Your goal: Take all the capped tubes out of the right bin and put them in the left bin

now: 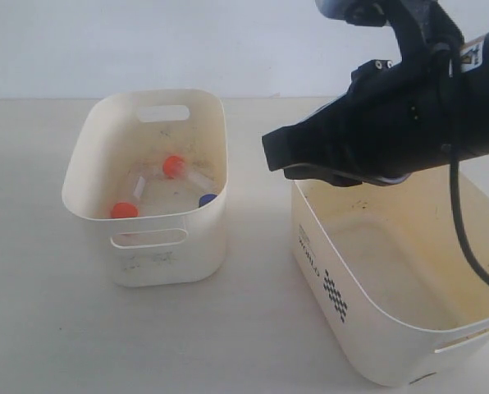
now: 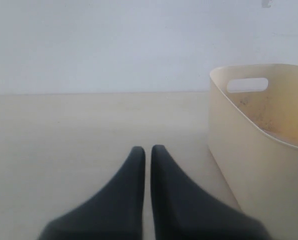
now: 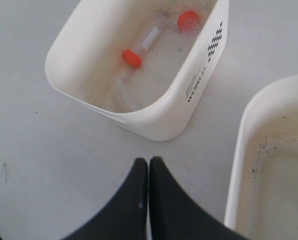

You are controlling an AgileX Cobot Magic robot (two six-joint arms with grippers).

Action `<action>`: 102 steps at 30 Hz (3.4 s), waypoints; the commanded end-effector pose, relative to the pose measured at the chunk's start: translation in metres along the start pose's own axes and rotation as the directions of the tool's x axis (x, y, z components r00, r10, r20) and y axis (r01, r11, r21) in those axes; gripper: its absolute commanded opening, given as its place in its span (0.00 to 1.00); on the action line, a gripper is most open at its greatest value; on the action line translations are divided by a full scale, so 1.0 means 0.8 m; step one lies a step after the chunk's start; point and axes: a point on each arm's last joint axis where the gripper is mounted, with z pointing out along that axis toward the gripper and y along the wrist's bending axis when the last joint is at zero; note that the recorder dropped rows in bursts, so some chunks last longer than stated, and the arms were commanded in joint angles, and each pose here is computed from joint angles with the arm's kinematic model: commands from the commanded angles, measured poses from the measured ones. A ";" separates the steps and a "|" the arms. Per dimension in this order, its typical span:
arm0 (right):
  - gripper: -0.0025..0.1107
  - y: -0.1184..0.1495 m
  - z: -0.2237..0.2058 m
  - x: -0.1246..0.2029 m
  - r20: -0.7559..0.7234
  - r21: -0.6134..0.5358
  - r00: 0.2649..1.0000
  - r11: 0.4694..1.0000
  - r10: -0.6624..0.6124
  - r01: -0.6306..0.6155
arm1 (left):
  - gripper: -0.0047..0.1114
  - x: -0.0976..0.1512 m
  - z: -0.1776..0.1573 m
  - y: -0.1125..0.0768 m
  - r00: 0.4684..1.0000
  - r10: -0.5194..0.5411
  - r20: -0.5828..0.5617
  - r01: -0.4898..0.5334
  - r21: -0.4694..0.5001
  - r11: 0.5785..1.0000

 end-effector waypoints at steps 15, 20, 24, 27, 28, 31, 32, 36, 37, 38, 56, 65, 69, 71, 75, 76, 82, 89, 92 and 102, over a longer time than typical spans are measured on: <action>0.02 0.023 -0.134 0.000 0.365 -0.015 0.920 0.987 -0.146 0.162 | 0.08 -0.002 0.000 0.000 1.000 -0.018 0.007 0.018 0.001 1.000; 0.02 0.016 -0.210 0.024 0.532 0.050 0.835 0.990 -0.140 0.134 | 0.08 -0.002 0.000 0.000 1.000 -0.018 0.007 0.018 0.001 1.000; 0.02 -0.017 -0.215 0.085 0.637 0.185 0.766 0.982 -0.091 -0.037 | 0.08 -0.002 0.000 0.000 1.000 -0.018 0.007 0.018 0.001 1.000; 0.02 -0.040 -0.205 0.137 0.811 0.202 0.583 0.962 -0.059 -0.184 | 0.08 -0.002 0.000 0.000 1.000 -0.018 0.007 0.018 0.001 1.000; 0.02 -0.046 -0.200 0.150 0.835 0.203 0.547 0.955 -0.053 -0.218 | 0.08 -0.002 0.000 0.000 1.000 -0.018 0.007 0.018 0.001 1.000; 0.02 -0.064 -0.178 0.187 0.885 0.171 0.466 0.934 -0.006 -0.313 | 0.08 -0.002 0.000 0.000 1.000 -0.018 0.007 0.018 0.001 1.000; 0.02 -0.067 -0.173 0.192 0.889 0.164 0.457 0.932 0.003 -0.324 | 0.08 -0.002 0.000 0.000 1.000 -0.018 0.007 0.018 0.001 1.000; 0.02 -0.084 -0.146 0.211 0.865 0.182 0.502 0.916 0.024 -0.358 | 0.08 -0.002 0.000 0.000 1.000 -0.018 0.007 0.018 0.001 1.000; 0.02 -0.087 -0.140 0.216 0.861 0.176 0.507 0.912 0.039 -0.371 | 0.08 -0.002 0.000 0.000 1.000 -0.018 0.007 0.018 0.001 1.000; 0.02 -0.093 -0.130 0.224 0.854 0.155 0.514 0.903 0.081 -0.400 | 0.08 -0.002 0.000 0.000 1.000 -0.018 0.007 0.018 0.001 1.000; 0.02 -0.106 -0.093 0.271 0.517 0.470 0.849 0.866 -0.112 -0.172 | 0.08 -0.002 0.000 0.000 1.000 -0.018 0.007 0.018 0.001 1.000; 0.02 -0.106 -0.092 0.271 0.520 0.464 0.848 0.868 -0.105 -0.177 | 0.08 -0.002 0.000 0.000 1.000 -0.018 0.007 0.018 0.001 1.000; 0.02 -0.106 -0.092 0.271 0.520 0.464 0.848 0.868 -0.105 -0.177 | 0.08 -0.002 0.000 0.000 1.000 -0.018 0.007 0.018 0.001 1.000; 0.02 -0.106 -0.092 0.271 0.520 0.464 0.848 0.868 -0.105 -0.177 | 0.08 -0.002 0.000 0.000 1.000 -0.018 0.007 0.018 0.001 1.000; 0.02 -0.106 -0.092 0.271 0.522 0.462 0.847 0.868 -0.102 -0.180 | 0.08 -0.002 0.000 0.000 1.000 -0.018 0.007 0.018 0.001 1.000; 0.02 -0.106 -0.092 0.271 0.522 0.462 0.847 0.868 -0.102 -0.180 | 0.08 -0.002 0.000 0.000 1.000 -0.018 0.007 0.018 0.001 1.000; 0.02 -0.106 -0.092 0.271 0.522 0.462 0.847 0.868 -0.102 -0.180 | 0.08 -0.002 0.000 0.000 1.000 -0.018 0.007 0.018 0.001 1.000; 0.02 -0.106 -0.092 0.271 0.522 0.462 0.847 0.868 -0.102 -0.180 | 0.08 -0.002 0.000 0.000 1.000 -0.018 0.007 0.018 0.001 1.000; 0.02 -0.106 -0.092 0.271 0.522 0.462 0.847 0.868 -0.102 -0.180 | 0.08 -0.002 0.000 0.000 1.000 -0.018 0.007 0.018 0.001 1.000; 0.02 -0.106 -0.092 0.271 0.522 0.462 0.847 0.868 -0.102 -0.180 | 0.08 -0.002 0.000 0.000 1.000 -0.018 0.007 0.018 0.001 1.000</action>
